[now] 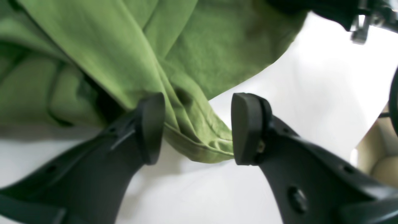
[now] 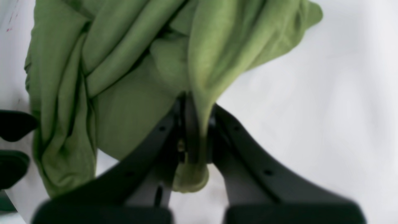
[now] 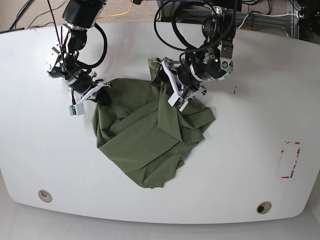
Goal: Layout the t-shirt on the table in an organized manner, then fold the t-shirt properly
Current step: 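Lower the left gripper onto the bunched shirt fabric and grasp it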
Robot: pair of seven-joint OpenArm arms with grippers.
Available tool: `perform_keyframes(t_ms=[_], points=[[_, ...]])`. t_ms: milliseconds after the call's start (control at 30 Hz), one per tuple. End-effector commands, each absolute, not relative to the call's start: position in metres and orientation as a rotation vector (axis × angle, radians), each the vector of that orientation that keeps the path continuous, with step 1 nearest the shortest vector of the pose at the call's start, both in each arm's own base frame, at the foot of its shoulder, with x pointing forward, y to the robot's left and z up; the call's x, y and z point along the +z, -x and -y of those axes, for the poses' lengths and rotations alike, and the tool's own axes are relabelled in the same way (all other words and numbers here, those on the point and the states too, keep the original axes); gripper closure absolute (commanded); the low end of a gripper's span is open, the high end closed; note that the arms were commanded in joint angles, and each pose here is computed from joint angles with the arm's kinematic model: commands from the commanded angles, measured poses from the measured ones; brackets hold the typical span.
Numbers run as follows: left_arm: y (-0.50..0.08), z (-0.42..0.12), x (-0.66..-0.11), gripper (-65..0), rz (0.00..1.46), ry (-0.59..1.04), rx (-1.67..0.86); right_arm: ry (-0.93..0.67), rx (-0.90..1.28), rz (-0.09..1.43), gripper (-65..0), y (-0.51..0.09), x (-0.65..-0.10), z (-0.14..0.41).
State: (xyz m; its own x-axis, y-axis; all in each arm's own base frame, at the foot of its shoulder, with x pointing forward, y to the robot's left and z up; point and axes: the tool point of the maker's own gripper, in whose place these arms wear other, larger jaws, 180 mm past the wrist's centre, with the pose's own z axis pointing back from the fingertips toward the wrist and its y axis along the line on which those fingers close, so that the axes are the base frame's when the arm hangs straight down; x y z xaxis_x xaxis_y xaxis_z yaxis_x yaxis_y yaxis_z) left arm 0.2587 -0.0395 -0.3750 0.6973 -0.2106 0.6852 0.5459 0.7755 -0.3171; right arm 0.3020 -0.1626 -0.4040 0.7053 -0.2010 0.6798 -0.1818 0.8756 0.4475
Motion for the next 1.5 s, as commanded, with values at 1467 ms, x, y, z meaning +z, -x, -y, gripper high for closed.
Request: perform_keyframes(t_ms=[1467], points=[[-0.255, 0.059, -0.394, -49.9, 0.474, 0.497, -0.523, -0.525, 0.001, 0.866, -0.3, -0.314, -0.386, 0.164]])
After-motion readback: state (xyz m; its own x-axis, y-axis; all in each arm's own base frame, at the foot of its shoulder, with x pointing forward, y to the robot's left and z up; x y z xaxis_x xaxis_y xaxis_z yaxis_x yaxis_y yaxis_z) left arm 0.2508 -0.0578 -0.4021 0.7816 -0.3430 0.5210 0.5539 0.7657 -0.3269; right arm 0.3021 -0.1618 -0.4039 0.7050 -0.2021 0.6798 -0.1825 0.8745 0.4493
